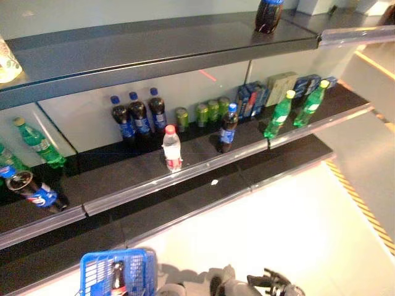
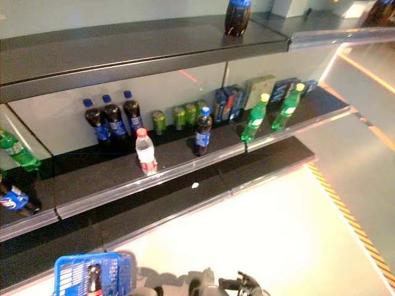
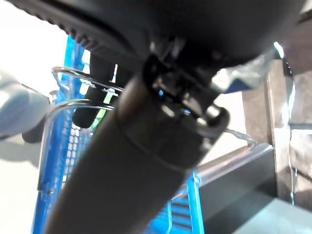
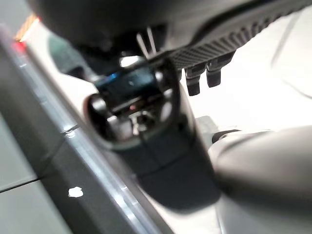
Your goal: Pick up the drink and place into the basket.
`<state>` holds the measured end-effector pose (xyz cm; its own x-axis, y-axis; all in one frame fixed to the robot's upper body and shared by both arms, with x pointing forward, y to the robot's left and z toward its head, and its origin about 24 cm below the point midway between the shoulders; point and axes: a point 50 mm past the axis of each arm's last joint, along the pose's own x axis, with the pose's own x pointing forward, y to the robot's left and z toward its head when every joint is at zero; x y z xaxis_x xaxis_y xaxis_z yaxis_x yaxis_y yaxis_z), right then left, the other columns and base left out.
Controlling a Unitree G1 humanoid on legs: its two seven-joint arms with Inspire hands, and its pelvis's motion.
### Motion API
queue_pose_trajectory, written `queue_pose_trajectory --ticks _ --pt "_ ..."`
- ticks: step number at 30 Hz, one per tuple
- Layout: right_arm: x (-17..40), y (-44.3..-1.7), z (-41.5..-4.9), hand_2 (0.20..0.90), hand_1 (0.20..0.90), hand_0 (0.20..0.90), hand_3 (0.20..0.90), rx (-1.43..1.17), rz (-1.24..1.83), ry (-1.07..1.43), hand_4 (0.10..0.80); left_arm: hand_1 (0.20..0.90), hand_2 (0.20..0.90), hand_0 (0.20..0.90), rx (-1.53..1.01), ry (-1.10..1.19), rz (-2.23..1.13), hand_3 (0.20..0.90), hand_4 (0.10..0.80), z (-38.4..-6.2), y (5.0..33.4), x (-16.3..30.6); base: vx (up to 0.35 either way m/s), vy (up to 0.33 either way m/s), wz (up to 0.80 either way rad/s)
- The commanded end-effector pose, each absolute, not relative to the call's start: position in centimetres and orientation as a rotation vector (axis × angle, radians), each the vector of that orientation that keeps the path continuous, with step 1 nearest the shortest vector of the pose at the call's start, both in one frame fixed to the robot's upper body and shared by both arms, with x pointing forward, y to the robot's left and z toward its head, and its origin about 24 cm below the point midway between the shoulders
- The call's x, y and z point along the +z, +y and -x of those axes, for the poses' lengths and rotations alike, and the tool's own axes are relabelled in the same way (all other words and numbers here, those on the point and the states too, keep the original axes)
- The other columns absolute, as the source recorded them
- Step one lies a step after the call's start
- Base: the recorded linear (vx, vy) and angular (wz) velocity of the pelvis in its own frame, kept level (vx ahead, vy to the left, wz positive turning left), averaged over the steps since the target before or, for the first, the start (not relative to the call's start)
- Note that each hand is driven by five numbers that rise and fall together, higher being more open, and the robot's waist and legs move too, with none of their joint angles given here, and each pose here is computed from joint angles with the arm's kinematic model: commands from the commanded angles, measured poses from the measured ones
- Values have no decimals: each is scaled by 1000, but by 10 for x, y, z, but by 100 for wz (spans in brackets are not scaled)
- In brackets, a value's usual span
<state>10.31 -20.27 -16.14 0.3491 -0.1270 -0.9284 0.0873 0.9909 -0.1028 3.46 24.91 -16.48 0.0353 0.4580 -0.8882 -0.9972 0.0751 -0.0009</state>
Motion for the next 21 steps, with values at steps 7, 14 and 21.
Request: queue_pose_trajectory --ticks 7,14,21 --pt "-155 -190 -130 900 900 900 900 -126 4 1107 800 300 300 300 1602 756 667 200 100 16 305 -144 305 -64 -32" --pt "-156 -195 -127 900 900 900 900 -150 -7 1098 800 300 300 300 1583 724 703 200 100 -7 307 -144 290 -250 -31" --pt "-155 -196 -133 900 900 900 900 -143 -1 1106 800 300 300 300 1578 711 721 200 100 -6 300 -146 296 -483 11"
